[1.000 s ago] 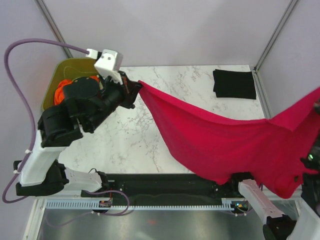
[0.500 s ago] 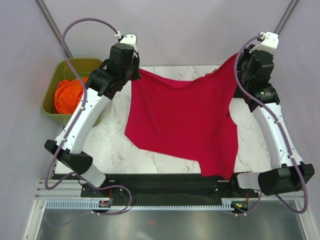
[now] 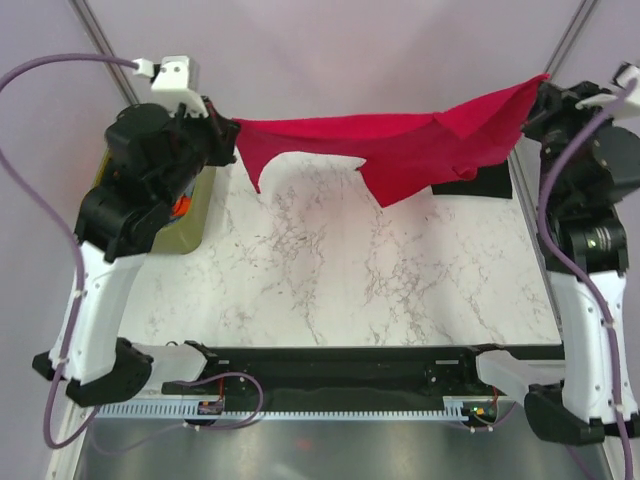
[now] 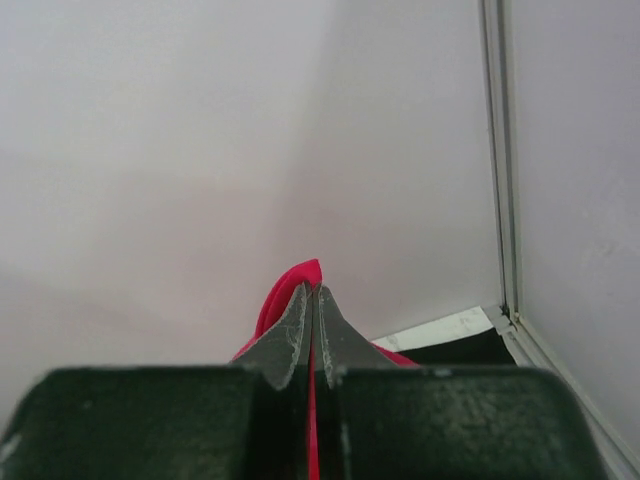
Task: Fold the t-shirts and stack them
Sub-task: Flatten the tshirt out
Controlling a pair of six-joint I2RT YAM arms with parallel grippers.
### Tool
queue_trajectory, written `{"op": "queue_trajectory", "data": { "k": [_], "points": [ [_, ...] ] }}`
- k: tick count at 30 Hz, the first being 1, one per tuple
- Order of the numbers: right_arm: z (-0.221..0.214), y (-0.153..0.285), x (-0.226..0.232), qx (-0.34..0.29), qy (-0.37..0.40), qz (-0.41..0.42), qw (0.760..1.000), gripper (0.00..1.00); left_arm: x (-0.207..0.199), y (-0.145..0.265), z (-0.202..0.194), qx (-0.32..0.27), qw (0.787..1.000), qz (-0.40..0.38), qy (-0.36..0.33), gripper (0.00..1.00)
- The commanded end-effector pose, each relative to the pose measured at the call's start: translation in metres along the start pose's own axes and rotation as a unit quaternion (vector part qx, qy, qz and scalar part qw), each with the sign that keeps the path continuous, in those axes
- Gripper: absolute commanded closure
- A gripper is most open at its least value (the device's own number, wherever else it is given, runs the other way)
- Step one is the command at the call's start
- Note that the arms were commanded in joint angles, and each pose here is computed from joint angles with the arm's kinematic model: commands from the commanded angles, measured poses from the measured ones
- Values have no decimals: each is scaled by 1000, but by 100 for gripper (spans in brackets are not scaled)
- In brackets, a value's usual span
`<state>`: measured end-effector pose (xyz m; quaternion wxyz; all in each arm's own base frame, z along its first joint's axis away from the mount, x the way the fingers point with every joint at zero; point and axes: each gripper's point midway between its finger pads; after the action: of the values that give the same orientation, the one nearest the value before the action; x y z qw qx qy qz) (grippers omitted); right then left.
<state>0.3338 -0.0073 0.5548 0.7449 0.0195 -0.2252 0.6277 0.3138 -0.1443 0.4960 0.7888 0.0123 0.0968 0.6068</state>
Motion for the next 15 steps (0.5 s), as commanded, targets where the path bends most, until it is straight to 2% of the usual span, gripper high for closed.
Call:
{"op": "queue_trajectory", "data": {
  "k": [1,7,10,15],
  "points": [
    [54,47,-4,-46,-29,2,999,100,-13,48,28,-55,996,-65,33,98],
    [123,126,-18,-115,-61,3,991,100,-17,123,65,-134,980,-130,64,98],
    [155,157,-22,-150,-75,10,986,100,-19,144,72,-150,974,-151,75,98],
    [171,159,-22,-161,-61,2,985,100,-22,151,73,-154,972,-164,70,98]
  ]
}}
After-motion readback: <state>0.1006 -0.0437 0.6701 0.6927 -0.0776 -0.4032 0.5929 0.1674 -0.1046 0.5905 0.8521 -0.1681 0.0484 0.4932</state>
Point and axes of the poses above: each gripper's point midway between its finger pads, its own y axis back along the fingers, its own x axis along the line the jaws close on, z = x × y, and after that the axes turned 3 degrees about -y, right-handed
